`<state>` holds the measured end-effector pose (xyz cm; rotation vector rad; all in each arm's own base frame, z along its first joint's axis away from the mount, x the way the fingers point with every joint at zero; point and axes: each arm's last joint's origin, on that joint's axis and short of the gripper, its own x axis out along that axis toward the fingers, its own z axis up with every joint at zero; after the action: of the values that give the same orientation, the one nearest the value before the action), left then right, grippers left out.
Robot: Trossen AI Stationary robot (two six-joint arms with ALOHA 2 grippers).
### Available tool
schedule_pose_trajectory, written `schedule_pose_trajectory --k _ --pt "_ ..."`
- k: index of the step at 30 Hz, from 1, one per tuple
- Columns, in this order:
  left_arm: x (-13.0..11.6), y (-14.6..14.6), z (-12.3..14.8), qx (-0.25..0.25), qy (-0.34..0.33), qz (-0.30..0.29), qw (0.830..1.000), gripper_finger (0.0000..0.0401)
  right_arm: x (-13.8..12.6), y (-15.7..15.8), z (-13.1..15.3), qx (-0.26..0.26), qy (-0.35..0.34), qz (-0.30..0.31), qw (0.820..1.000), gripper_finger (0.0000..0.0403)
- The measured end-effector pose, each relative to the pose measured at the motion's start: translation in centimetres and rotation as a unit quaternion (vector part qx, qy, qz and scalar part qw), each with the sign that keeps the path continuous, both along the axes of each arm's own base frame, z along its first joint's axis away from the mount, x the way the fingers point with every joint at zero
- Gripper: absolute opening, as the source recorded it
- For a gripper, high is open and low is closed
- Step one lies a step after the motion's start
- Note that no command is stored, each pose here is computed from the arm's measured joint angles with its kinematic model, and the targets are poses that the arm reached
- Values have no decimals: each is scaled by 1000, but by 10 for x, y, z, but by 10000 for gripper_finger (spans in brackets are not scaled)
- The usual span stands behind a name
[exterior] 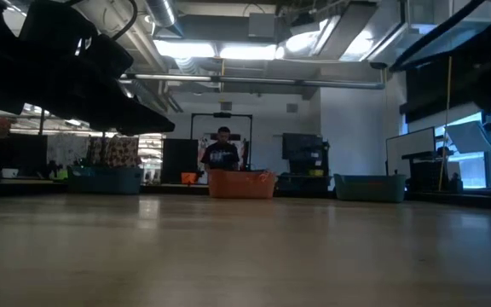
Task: Sort rubber bands into baskets
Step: Put the orange rubber band into the orange bin
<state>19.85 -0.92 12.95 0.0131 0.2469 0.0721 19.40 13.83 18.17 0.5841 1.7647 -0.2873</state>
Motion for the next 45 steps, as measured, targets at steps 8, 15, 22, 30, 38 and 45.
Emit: schedule_pose_trajectory --k 8,15,22,30,38,45 --pt "0 0 0 -4 1 1 1000 164 -19 37 -2 26 6 5 1000 165" --pt "0 0 1 -3 -5 1 1000 164 -37 66 -13 21 -9 63 998 165" --pt "0 0 0 -6 1 2 1000 164 -41 69 -21 -3 1 74 997 165" --pt "0 0 0 -5 -1 2 1000 164 -28 60 -11 -20 -4 61 998 165" --pt "0 0 -1 -5 3 1 1000 164 -16 51 -12 -76 -77 100 989 165" --pt "0 0 -1 -5 4 2 1000 164 -25 43 -33 -82 -72 104 989 165"
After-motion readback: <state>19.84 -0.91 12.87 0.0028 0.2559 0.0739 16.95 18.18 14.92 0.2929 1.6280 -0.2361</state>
